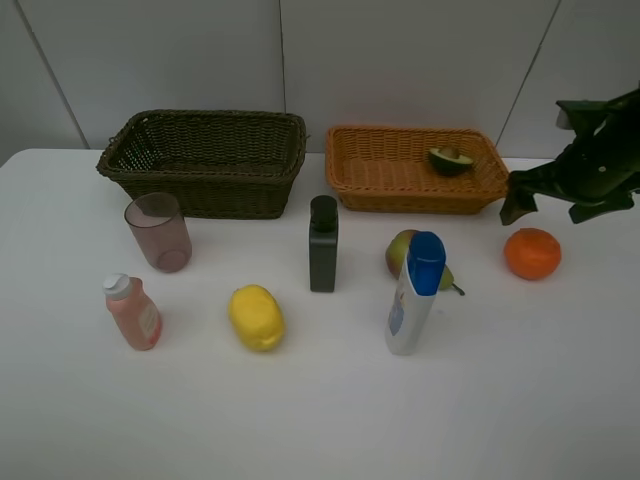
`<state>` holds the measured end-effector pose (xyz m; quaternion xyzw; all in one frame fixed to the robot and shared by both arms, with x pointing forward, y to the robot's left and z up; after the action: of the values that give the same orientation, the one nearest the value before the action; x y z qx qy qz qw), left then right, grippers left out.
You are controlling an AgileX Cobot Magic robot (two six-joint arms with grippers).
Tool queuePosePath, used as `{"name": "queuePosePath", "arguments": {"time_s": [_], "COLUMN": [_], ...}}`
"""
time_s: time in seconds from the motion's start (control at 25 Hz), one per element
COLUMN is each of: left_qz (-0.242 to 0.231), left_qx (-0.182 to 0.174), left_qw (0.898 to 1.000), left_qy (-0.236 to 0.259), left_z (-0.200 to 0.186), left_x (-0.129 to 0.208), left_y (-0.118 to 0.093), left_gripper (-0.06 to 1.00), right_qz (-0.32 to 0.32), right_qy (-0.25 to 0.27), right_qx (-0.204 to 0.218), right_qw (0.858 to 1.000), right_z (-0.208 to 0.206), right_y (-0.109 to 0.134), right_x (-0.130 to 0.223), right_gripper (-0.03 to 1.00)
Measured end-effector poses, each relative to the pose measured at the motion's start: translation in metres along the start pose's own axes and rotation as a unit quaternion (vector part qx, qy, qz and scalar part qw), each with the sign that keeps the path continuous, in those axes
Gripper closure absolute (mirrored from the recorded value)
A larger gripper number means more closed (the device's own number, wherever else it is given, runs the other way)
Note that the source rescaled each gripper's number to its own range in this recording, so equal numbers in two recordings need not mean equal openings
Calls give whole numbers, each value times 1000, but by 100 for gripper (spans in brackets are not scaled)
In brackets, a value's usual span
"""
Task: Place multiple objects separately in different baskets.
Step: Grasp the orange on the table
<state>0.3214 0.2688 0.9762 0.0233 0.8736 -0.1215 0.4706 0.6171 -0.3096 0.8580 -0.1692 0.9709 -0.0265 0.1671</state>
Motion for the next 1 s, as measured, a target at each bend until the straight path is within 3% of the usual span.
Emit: {"name": "queuePosePath", "arguments": {"time_s": [0.36, 1.0], "left_qz": [0, 0], "left_qx": [0, 0], "left_qw": [1000, 1000], "left_qy": [0, 0], "left_z": [0, 0], "left_x": [0, 0], "left_y": [0, 0], "left_gripper": [-5, -5], "right_qz": [17, 40], "right_qy": [31, 52], "right_qx": [-17, -25], "right_qw": [999, 998], "right_z": [42, 65], "right_y": [6, 10], "right_x": [11, 21], "right_gripper": [-3, -3]}}
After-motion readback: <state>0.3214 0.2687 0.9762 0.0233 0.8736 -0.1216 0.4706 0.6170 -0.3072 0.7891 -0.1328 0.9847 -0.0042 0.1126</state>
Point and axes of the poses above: a point on each arm's last joint axis where the gripper is mounted, z pointing out along that axis toward the gripper, y along the wrist's bending axis when the last joint is at zero, x = y × z, the point moved 10 cm from there along z, pointing out along that axis toward the gripper, and after that the axes turned 13 degrees about -z, right-handed, at the moved point
